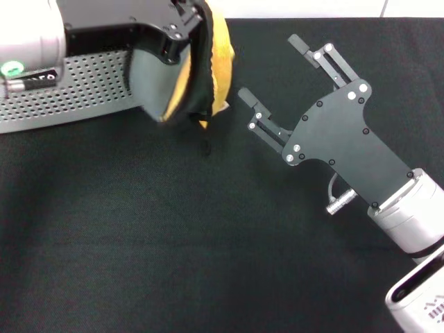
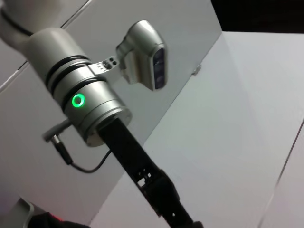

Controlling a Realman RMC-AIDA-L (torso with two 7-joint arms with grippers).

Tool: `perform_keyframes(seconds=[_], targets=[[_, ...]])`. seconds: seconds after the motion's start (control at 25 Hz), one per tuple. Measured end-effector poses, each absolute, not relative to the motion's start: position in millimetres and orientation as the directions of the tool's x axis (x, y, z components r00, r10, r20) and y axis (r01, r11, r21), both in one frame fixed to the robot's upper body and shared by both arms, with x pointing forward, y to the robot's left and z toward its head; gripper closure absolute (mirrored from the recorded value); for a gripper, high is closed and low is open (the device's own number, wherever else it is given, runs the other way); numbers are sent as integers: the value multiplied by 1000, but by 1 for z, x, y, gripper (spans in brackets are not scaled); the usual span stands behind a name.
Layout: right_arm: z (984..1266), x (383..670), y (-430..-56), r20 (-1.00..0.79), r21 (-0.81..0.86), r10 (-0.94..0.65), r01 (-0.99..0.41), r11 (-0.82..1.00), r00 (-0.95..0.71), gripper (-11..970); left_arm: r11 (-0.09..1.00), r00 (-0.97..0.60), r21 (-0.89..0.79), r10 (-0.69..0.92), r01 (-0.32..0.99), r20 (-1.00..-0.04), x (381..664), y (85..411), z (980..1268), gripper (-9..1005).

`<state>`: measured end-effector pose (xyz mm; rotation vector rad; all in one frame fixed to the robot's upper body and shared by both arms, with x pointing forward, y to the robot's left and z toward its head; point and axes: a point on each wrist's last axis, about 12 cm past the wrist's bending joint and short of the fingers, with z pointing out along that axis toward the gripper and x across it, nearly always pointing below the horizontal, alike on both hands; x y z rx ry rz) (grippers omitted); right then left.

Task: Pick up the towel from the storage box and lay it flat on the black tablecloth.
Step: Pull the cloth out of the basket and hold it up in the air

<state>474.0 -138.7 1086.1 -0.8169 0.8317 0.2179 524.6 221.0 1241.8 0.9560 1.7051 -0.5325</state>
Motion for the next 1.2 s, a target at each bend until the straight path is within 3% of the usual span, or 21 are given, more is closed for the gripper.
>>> perform_keyframes(seconds=[0.48, 1.0, 1.2], targets=[[1084, 479, -125, -812, -469, -34, -617, 632, 583, 383, 582, -98, 113, 319, 806, -943, 527, 215, 1247, 974], [1086, 491, -128, -828, -445, -40, -612, 654, 559, 424, 571, -94, 115, 324, 813, -941, 528, 212, 1246, 971], [1086, 490, -128, -828, -445, -41, -611, 655, 559, 616, 571, -96, 115, 326, 813, -941, 528, 212, 1246, 970]])
